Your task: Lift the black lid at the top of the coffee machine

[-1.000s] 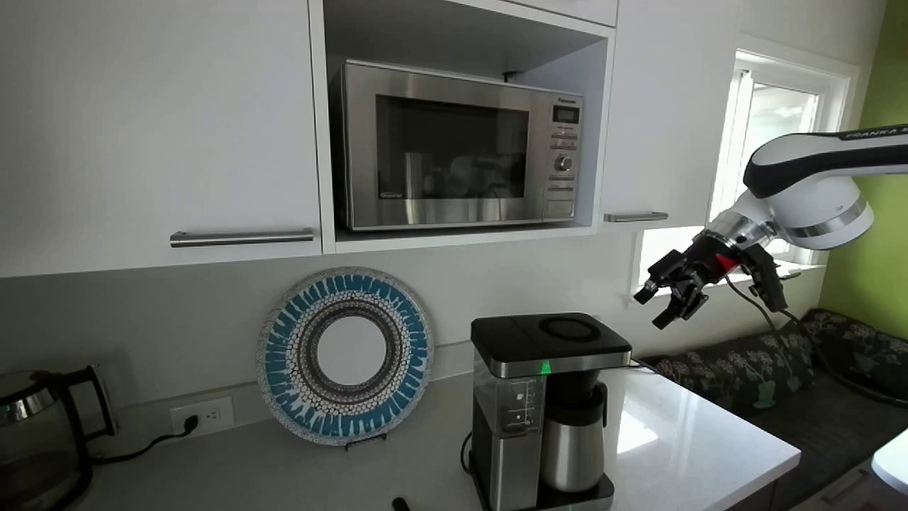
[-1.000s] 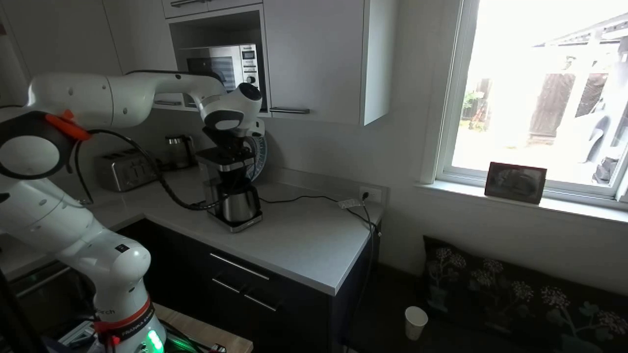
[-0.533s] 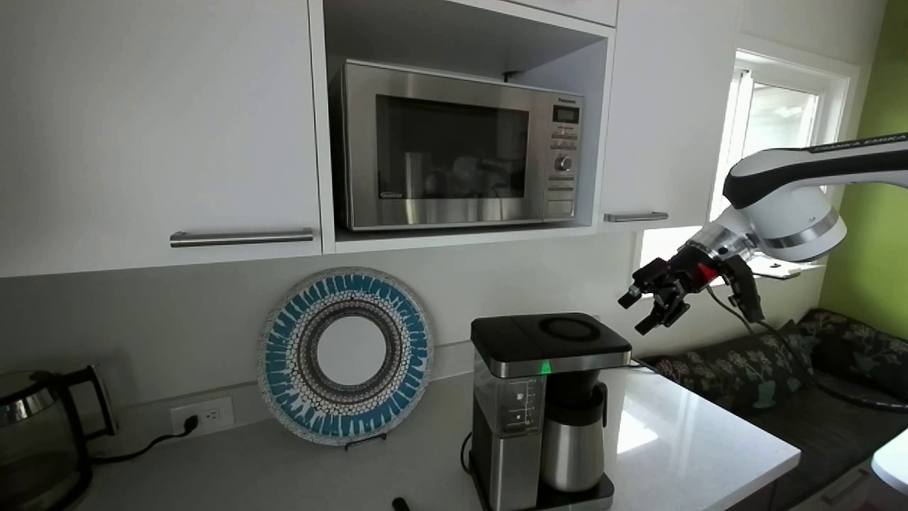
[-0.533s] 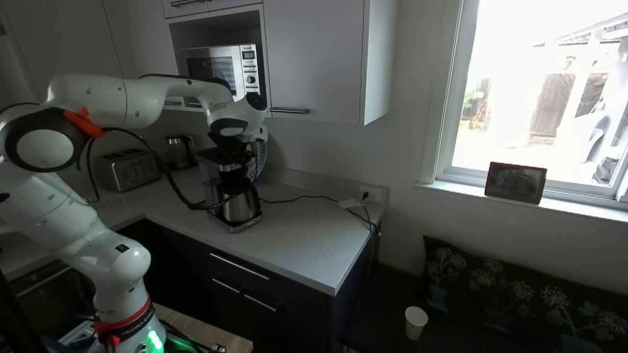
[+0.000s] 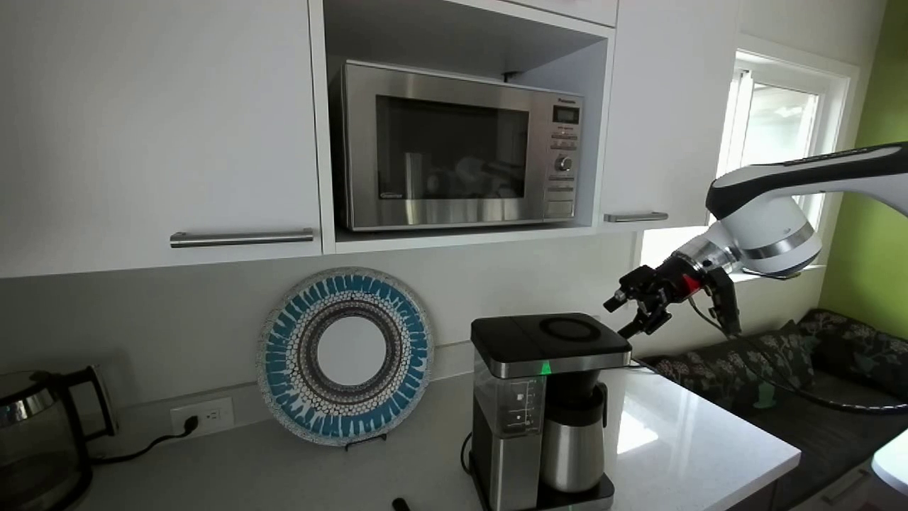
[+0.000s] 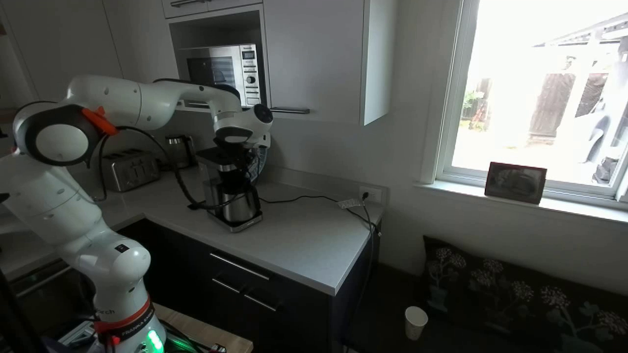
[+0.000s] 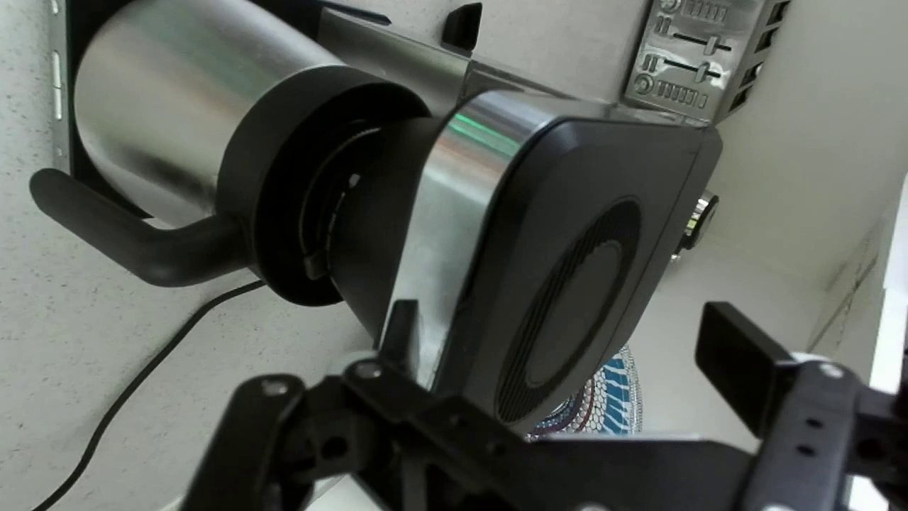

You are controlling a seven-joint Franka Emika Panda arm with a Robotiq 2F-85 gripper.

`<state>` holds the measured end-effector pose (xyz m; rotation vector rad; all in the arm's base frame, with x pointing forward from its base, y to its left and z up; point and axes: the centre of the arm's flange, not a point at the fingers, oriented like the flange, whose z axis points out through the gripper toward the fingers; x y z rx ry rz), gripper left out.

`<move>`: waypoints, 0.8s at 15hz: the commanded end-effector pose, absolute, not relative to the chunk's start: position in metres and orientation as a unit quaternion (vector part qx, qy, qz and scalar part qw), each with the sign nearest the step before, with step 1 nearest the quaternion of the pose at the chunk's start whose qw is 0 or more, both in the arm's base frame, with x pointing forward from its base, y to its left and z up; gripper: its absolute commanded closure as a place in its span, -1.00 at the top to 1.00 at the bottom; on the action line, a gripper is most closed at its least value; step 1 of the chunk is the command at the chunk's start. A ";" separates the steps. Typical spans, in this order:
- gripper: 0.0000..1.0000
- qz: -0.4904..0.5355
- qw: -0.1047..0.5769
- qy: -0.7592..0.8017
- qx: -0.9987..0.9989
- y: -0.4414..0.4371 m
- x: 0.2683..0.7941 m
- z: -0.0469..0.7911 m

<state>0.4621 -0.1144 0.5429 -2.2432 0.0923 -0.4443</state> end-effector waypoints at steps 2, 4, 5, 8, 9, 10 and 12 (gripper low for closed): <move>1.00 -0.194 0.427 0.045 -0.882 -0.114 0.475 0.535; 1.00 -0.202 0.434 0.055 -0.876 -0.114 0.479 0.534; 1.00 -0.204 0.437 0.058 -0.874 -0.114 0.479 0.535; 1.00 -0.209 0.446 0.067 -0.868 -0.114 0.481 0.536; 1.00 -0.209 0.448 0.071 -0.866 -0.115 0.481 0.537; 1.00 -0.209 0.452 0.074 -0.864 -0.115 0.481 0.538; 1.00 -0.208 0.455 0.077 -0.862 -0.115 0.481 0.542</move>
